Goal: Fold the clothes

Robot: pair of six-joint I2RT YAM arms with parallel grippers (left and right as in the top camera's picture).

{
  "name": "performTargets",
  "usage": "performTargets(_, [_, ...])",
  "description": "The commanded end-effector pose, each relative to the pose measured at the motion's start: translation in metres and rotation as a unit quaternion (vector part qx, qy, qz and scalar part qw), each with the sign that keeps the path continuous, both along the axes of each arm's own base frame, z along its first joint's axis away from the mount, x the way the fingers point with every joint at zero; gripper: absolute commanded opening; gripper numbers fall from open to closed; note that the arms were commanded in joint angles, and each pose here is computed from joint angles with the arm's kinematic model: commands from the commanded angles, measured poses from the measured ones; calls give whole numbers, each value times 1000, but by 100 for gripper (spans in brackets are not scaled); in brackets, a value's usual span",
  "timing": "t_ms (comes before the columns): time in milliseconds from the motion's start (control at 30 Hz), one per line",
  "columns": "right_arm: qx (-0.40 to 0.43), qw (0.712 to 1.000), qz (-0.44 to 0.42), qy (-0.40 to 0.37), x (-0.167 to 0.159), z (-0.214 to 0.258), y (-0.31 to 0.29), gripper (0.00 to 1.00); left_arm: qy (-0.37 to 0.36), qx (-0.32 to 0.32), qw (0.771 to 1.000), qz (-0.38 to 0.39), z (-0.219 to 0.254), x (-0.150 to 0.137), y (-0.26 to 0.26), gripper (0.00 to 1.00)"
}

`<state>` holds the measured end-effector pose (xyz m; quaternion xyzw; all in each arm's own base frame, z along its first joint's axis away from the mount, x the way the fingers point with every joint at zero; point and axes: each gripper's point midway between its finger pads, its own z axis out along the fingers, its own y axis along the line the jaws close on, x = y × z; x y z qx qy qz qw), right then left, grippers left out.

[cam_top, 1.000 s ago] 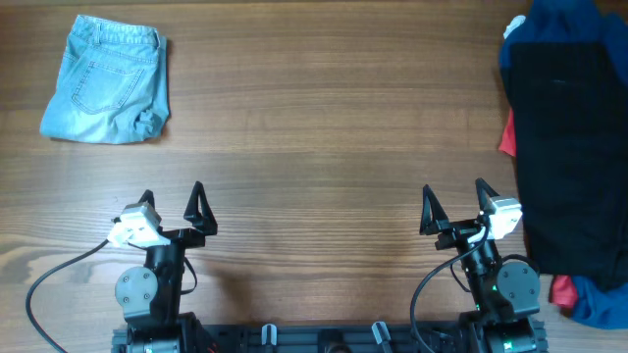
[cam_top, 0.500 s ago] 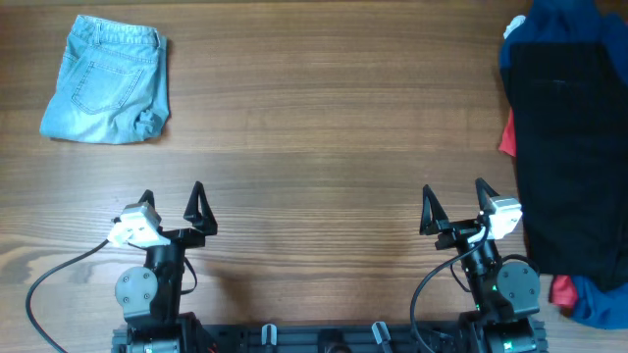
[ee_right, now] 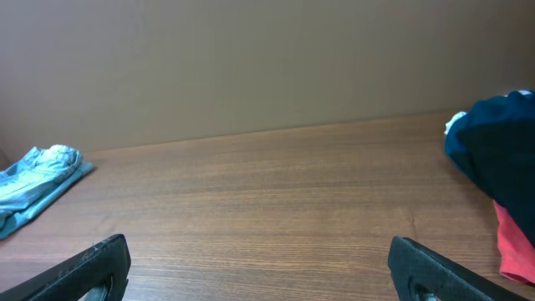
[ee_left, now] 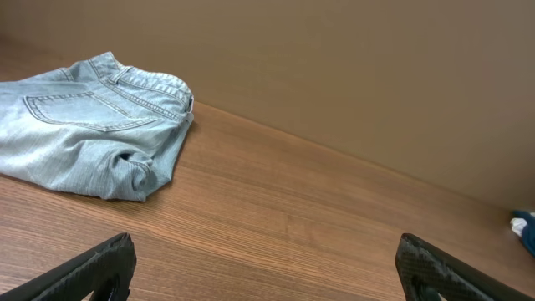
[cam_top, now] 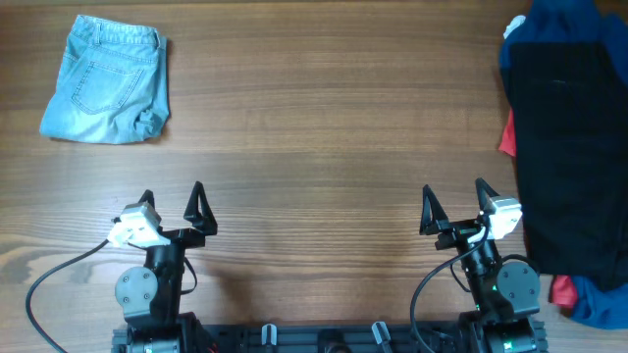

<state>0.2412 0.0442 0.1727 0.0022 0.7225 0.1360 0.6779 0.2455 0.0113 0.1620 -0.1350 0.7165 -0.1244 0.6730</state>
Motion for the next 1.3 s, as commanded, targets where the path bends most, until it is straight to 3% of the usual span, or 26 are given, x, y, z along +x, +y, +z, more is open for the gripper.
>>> performTargets(0, [-7,1000,9,-4,-1,1,3,100,-2,-2,1000,-6,-2,0,-2,100])
performTargets(533, [14,1000,9,-5,-1,3,3,100,-2,-2,1000,-1,-1,0,-1,100])
performTargets(767, [28,999,19,-42,-2,23,6,100,-10,-1,1000,-8,2,0,-3,100])
performTargets(933, [12,996,24,-90,-7,53,8,99,-42,3,997,-61,33,-5,-22,100])
performTargets(1267, [-51,989,28,-139,-12,116,10,99,-42,3,997,-66,92,-20,-26,100])
